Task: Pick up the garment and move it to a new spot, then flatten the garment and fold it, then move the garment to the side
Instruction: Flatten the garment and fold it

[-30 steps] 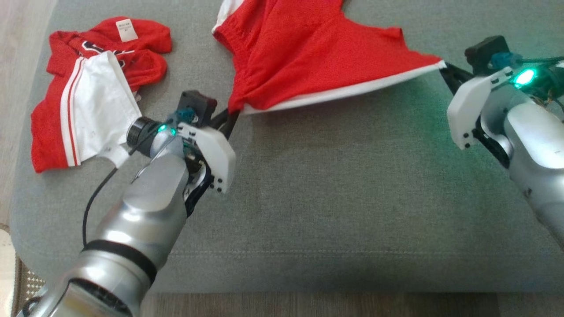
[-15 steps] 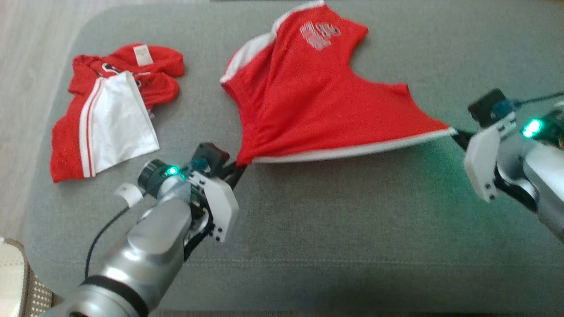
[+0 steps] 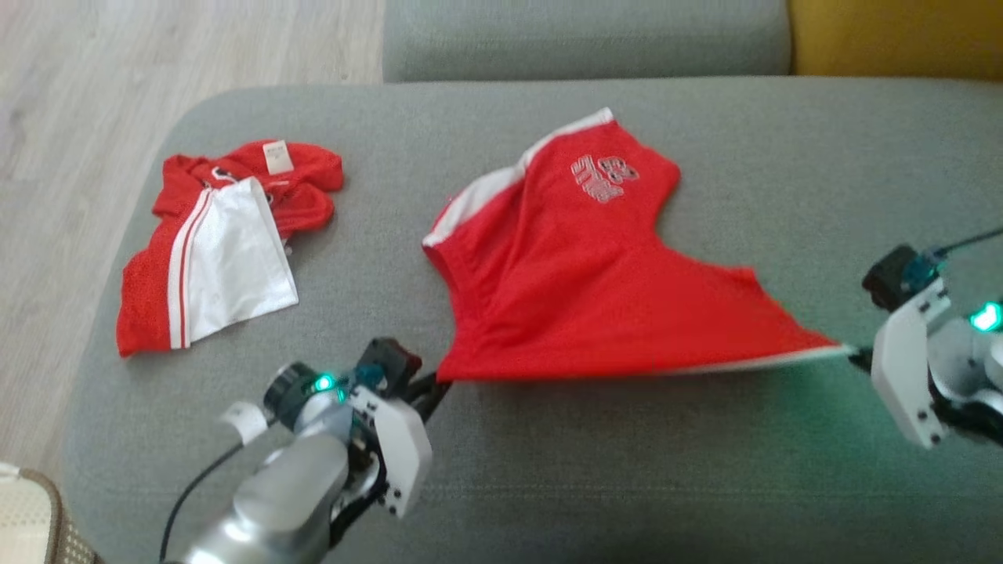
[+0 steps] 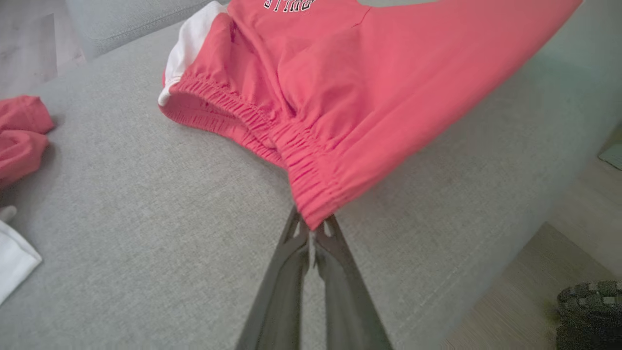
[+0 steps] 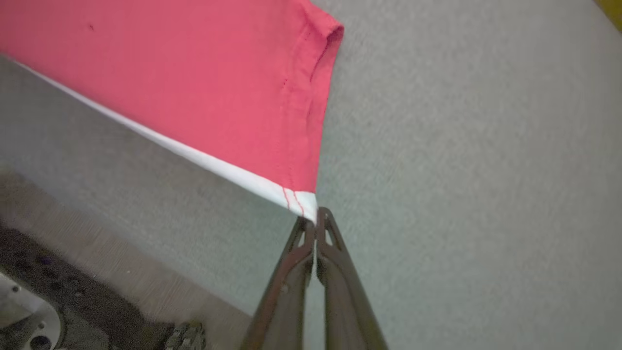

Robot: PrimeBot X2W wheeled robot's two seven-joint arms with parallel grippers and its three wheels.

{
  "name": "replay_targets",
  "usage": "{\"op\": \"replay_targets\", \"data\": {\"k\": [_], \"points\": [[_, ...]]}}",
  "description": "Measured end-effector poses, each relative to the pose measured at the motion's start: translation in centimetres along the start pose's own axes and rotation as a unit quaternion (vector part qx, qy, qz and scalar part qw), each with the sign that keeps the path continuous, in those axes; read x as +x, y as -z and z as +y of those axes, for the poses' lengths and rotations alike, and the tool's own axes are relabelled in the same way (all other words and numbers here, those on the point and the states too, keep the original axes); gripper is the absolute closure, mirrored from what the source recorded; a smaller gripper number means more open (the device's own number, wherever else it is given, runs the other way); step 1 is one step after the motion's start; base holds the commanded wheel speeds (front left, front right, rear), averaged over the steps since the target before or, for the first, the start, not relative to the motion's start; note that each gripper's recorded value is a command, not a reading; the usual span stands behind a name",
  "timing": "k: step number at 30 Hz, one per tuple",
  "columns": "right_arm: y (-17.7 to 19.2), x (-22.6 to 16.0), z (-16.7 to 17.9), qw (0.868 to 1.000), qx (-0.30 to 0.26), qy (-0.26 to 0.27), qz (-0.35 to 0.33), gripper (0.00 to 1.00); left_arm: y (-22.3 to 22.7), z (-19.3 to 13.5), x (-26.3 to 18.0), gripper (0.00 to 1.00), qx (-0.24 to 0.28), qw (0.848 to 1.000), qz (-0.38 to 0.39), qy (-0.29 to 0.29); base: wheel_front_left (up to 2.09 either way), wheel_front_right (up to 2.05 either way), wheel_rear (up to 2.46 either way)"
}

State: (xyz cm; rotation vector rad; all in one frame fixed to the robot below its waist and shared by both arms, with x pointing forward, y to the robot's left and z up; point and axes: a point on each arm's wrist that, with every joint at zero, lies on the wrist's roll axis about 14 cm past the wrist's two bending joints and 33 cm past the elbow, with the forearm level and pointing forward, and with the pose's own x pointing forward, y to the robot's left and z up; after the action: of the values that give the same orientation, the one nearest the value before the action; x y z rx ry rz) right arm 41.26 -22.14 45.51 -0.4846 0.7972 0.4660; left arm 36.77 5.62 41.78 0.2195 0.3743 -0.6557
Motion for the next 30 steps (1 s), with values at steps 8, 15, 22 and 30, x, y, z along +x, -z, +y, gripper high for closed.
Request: {"op": "replay_targets", "data": {"k": [8,15,22,30], "points": [[3.9,-2.1,1.0,0.997,0.010,-0.018,0.070,1.00,1.3,-3.3,-1.2,1.00,-0.015,0.999,0.012,0.032,0.00,0.00,0.00],[5.4,-3.5,1.0,0.995,0.015,-0.027,0.099,1.00,1.7,-5.7,-2.3,1.00,-0.031,0.998,0.017,0.053,0.00,0.00,0.00],[3.8,-3.3,0.8,0.997,0.021,-0.030,0.072,1.00,0.4,-5.2,-2.7,1.00,-0.046,0.998,0.002,0.042,0.00,0.00,0.00],[-2.6,-2.6,-0.1,1.000,0.013,-0.024,-0.009,1.00,-1.3,-3.7,-3.2,1.00,-0.061,0.998,-0.018,0.020,0.00,0.00,0.00]]}}
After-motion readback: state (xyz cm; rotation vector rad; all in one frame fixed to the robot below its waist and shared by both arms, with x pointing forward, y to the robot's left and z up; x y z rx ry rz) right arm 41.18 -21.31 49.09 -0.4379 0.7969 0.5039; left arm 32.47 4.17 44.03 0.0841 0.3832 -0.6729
